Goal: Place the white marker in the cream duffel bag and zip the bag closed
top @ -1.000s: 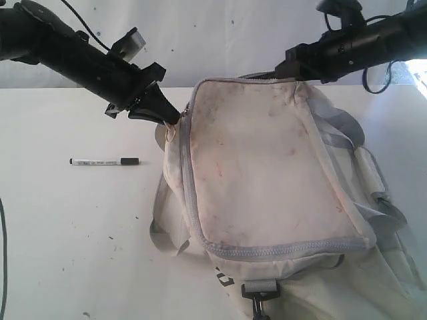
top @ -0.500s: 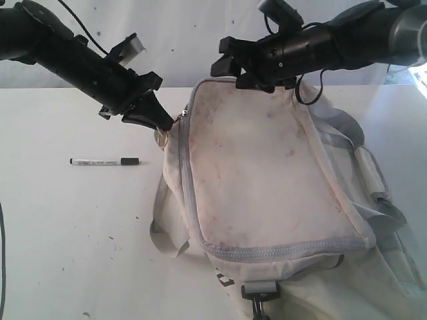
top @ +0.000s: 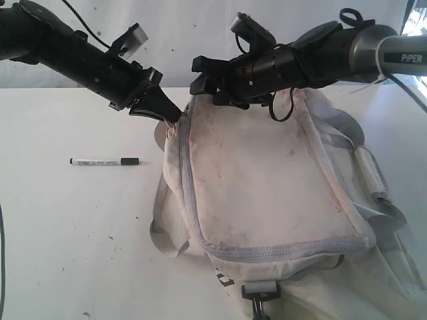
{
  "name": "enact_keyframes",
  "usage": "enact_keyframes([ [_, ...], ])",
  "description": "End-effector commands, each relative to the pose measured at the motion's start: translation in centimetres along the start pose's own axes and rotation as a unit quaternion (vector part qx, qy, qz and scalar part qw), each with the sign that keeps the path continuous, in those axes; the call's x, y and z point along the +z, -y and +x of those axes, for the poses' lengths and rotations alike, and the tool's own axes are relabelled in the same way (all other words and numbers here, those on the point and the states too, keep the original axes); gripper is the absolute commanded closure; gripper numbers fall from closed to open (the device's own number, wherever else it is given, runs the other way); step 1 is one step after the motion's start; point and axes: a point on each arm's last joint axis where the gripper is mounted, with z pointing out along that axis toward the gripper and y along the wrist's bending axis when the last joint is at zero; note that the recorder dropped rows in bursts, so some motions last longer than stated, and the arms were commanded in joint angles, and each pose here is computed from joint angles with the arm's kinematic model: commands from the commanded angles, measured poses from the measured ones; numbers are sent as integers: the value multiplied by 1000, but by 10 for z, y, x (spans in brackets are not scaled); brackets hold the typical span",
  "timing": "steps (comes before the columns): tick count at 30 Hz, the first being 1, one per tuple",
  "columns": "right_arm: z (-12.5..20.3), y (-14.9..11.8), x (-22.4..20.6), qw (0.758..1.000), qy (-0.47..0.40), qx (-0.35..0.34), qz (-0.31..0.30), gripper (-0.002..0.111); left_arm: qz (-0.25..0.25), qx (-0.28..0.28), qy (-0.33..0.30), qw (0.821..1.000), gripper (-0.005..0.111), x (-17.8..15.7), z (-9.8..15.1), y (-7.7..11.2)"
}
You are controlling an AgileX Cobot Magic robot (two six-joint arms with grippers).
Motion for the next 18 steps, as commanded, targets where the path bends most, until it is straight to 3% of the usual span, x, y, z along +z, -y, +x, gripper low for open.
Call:
enact_keyframes([
  [1,-2,2,1,1000,13,2,9,56,11,6,6,1000,107,-3,-1,7],
  [10,-1,0,1,1000,1,0,0,56,41,64,2,997,107,17,-4,30],
  [18,-1,1,1,1000,5,-2,4,59,39,69,-3,997,107,19,-3,31],
])
